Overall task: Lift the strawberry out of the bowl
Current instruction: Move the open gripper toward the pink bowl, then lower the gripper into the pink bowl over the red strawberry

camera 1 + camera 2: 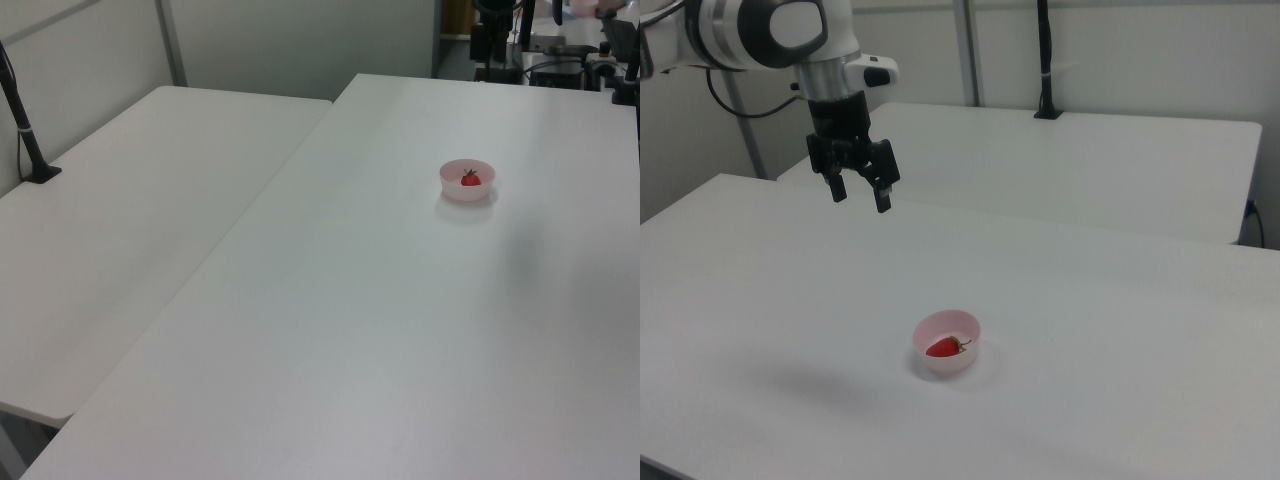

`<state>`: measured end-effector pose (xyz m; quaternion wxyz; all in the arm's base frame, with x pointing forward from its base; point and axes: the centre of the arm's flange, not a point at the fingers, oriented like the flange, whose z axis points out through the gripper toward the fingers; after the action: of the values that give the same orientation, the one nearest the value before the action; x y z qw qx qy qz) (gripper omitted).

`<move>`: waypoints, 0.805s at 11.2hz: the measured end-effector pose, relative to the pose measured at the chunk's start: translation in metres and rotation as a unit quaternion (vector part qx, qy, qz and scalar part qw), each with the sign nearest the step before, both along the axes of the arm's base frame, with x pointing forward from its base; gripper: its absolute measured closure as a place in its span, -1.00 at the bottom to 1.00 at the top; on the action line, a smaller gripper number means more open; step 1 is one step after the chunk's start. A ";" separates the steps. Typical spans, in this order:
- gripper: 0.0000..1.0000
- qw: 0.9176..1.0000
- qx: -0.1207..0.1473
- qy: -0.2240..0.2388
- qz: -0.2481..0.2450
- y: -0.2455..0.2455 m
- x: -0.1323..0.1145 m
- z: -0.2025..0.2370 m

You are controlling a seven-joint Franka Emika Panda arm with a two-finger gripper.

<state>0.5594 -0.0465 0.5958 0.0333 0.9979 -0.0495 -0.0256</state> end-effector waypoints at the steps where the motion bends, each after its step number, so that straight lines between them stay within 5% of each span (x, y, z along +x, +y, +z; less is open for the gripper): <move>1: -1.00 1.000 0.000 0.000 0.000 0.000 0.000 0.000; 9: -1.00 0.999 -0.002 0.019 -0.031 -0.052 0.017 -0.041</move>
<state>0.5761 -0.0983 0.5550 0.0351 0.9951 -0.0801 -0.0457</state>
